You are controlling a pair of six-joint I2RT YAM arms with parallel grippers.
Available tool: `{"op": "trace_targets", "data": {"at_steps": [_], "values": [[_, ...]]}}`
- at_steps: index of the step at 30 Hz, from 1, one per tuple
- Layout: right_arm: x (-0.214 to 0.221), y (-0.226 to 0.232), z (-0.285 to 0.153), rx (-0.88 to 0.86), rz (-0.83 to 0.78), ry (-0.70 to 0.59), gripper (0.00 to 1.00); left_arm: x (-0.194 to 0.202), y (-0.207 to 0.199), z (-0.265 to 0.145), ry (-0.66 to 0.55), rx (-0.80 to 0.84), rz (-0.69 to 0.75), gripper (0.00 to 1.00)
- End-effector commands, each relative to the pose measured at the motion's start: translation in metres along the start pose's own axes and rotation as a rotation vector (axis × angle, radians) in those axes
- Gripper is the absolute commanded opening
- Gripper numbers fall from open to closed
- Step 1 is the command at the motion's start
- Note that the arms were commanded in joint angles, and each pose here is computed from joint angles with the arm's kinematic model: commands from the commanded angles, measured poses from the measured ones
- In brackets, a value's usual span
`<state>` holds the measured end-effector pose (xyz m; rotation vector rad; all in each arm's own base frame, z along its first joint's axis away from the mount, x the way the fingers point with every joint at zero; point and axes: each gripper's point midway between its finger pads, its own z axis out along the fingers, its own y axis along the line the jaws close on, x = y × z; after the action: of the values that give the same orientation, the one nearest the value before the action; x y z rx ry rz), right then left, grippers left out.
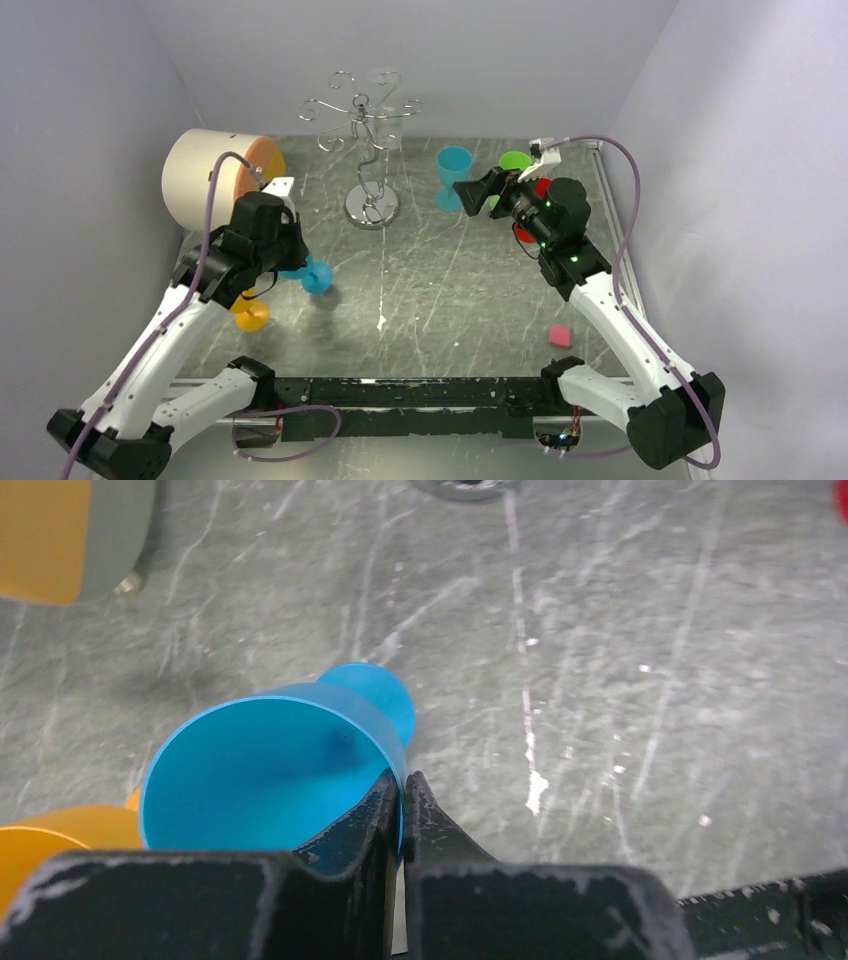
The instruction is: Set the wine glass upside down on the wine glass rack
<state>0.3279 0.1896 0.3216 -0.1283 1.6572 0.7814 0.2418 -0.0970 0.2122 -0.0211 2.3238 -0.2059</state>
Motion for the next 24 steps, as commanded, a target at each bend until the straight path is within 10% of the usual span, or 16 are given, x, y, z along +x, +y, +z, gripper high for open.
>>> {"op": "trace_targets", "data": {"at_steps": [1, 10, 24], "values": [[-0.023, -0.003, 0.004, 0.004, -0.134, -0.098, 0.96, -0.028, -0.037, -0.034, -0.119, 0.243, 0.03, 0.07], [-0.013, 0.034, 0.006, -0.281, -0.384, -0.166, 0.99, -0.04, -0.078, -0.087, -0.238, 0.545, 0.046, 0.07], [0.142, 0.137, -0.004, -0.698, -1.176, -0.136, 0.86, -0.05, -0.079, -0.13, -0.236, 0.577, 0.11, 0.07]]}}
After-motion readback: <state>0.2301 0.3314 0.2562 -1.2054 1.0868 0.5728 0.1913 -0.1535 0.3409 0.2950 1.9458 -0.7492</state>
